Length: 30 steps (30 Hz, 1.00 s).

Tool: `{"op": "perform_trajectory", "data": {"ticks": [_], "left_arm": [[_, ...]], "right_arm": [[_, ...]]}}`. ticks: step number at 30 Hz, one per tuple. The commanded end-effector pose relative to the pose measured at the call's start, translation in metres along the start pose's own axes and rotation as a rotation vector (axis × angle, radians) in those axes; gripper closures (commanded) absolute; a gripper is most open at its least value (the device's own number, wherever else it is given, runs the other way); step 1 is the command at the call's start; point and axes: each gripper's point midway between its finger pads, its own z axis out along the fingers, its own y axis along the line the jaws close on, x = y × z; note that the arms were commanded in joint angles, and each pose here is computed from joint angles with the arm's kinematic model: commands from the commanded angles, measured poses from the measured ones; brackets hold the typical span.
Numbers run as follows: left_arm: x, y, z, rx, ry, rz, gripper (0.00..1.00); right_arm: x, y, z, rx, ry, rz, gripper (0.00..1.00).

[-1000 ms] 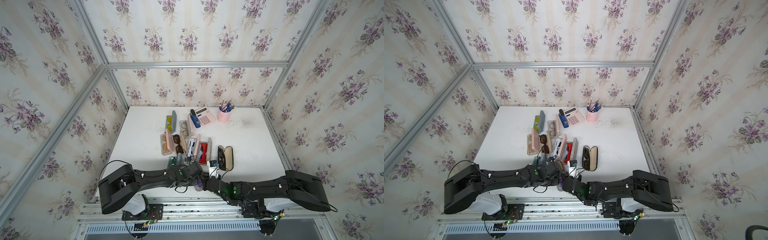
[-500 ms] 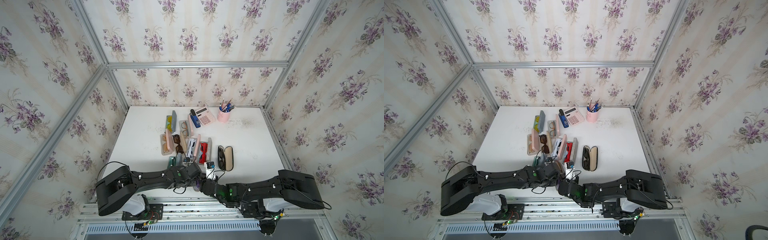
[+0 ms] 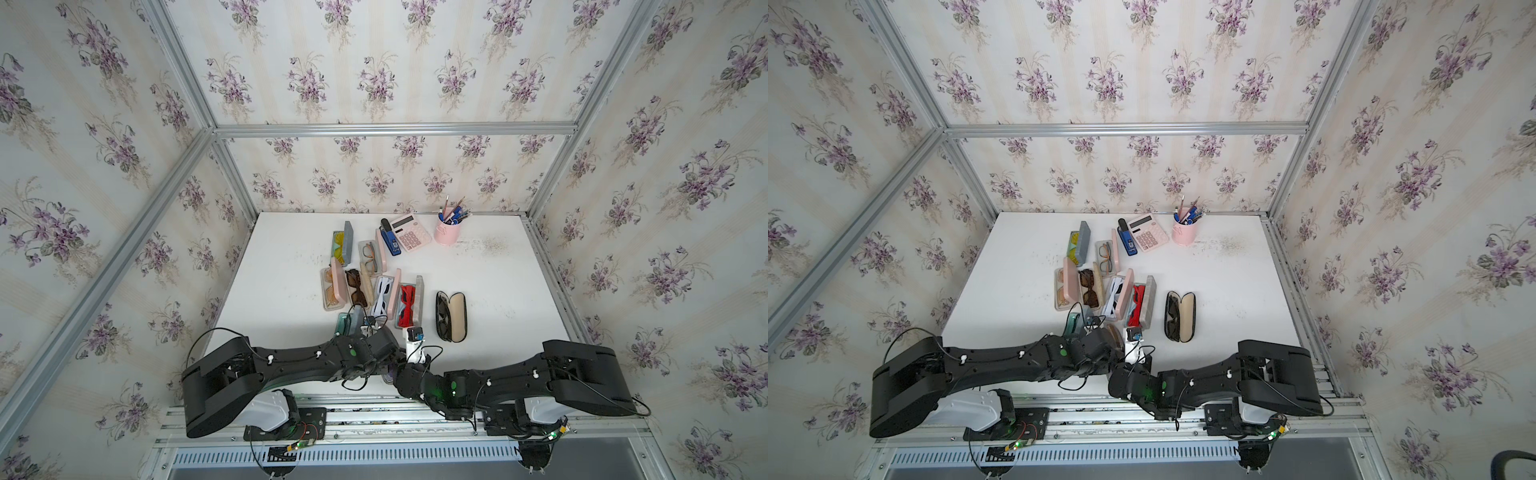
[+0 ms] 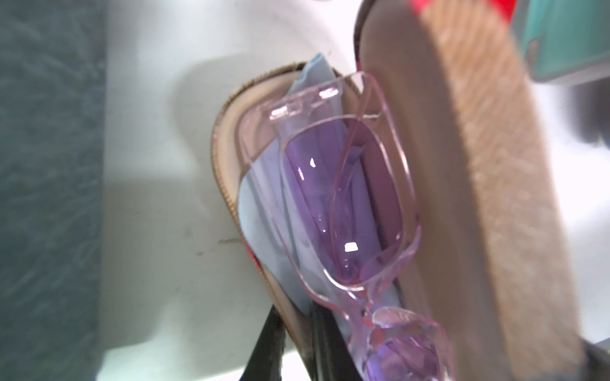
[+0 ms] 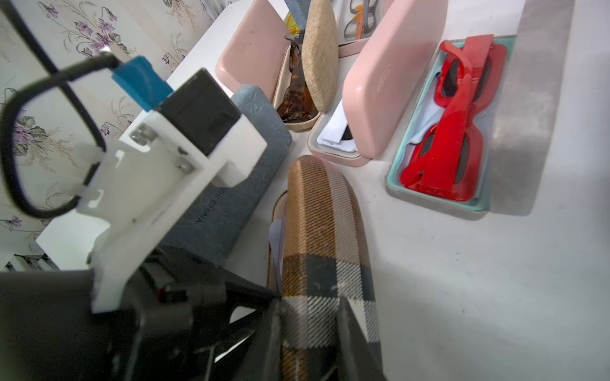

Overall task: Close the glasses case
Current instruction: Close the glasses case at the center of the board.

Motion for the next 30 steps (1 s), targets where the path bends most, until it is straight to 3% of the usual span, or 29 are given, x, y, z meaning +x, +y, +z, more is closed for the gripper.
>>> {"op": "perform_trajectory", "data": {"ticks": [1,30], "left_arm": [[-0.012,-0.048,-0.008,0.209,-0.039,0.019,0.83],[-0.017,-0.052,-0.010,0.275,-0.102,-0.037,0.83]], "right_arm": [[0.084,0.040,-0.022,-0.225,0.452,0.047,0.84],[0.106,0.060,-0.026,-0.279,0.478,0.061,0.77]]}}
